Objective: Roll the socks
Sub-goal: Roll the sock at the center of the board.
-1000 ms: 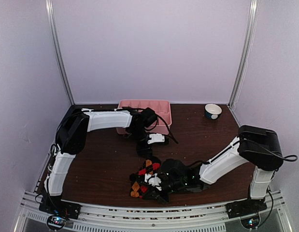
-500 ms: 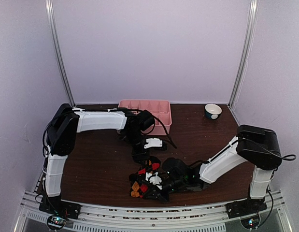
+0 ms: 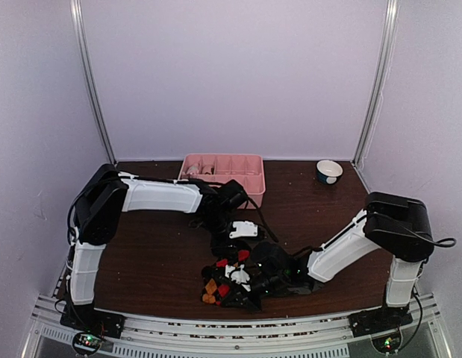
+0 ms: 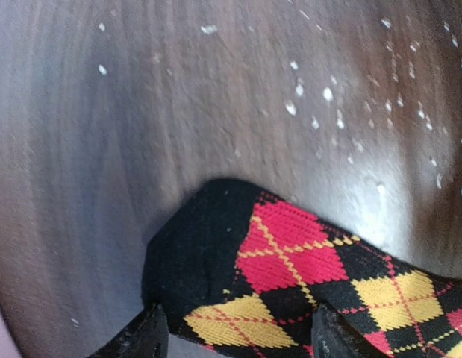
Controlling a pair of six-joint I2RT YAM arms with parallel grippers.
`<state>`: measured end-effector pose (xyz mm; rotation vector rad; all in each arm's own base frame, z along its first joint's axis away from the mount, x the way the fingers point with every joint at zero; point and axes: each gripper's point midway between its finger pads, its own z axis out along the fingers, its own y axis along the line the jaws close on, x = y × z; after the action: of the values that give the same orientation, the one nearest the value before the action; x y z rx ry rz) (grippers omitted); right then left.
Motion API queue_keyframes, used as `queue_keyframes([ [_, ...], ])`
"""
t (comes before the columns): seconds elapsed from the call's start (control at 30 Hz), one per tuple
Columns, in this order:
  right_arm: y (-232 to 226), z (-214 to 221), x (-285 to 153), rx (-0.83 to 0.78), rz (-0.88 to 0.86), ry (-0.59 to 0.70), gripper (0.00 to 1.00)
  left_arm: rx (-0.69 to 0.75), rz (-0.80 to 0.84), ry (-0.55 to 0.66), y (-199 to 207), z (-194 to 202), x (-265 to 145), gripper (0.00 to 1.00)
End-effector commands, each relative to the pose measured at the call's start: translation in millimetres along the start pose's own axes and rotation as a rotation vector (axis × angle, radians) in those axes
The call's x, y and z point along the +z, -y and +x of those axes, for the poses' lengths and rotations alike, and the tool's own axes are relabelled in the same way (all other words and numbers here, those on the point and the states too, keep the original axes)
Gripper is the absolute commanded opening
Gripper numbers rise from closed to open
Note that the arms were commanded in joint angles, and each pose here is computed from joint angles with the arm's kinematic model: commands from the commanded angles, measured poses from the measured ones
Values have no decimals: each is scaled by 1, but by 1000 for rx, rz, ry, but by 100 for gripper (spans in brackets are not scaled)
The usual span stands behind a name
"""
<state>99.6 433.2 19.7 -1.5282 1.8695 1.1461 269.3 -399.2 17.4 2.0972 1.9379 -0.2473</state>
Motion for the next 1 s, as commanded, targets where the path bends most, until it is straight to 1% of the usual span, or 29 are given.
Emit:
queue_keyframes([
  [0.0, 11, 111, -8, 185, 65, -350, 0, 34, -144, -73, -28, 10, 27, 68],
  [0.2, 11, 117, -9, 195, 67, -375, 0, 40, -161, -20, -41, -14, 15, 68],
  [0.27, 14, 119, -9, 208, 78, -383, 0, 12, -180, -3, -50, -18, 5, 71],
  [0.33, 18, 121, -8, 241, 87, -390, 0, -33, -187, 26, -57, -18, -11, 96],
  [0.37, 21, 121, -7, 265, 95, -394, 0, -57, -195, 43, -61, -17, -20, 98],
  [0.53, 31, 129, -3, 395, 126, -412, 0, -129, -218, 100, -74, -4, -65, 98],
  [0.63, 35, 131, 0, 487, 133, -425, 0, -143, -256, 126, -79, -1, -90, 98],
  [0.7, 37, 135, 3, 542, 137, -444, 0, -175, -312, 151, -87, 0, -110, 98],
  [0.77, 37, 139, 5, 596, 137, -457, 0, -225, -376, 156, -98, 4, -125, 98],
  [0.83, 39, 143, 6, 649, 143, -466, 0, -308, -451, 167, -115, 15, -144, 98],
  [0.87, 39, 144, 7, 674, 143, -465, 0, -343, -461, 182, -122, 22, -154, 98],
  [0.93, 41, 145, 8, 726, 150, -457, 0, -398, -400, 254, -127, 34, -173, 98],
  [0.97, 43, 147, 8, 759, 156, -455, 0, -399, -319, 310, -121, 36, -180, 98],
])
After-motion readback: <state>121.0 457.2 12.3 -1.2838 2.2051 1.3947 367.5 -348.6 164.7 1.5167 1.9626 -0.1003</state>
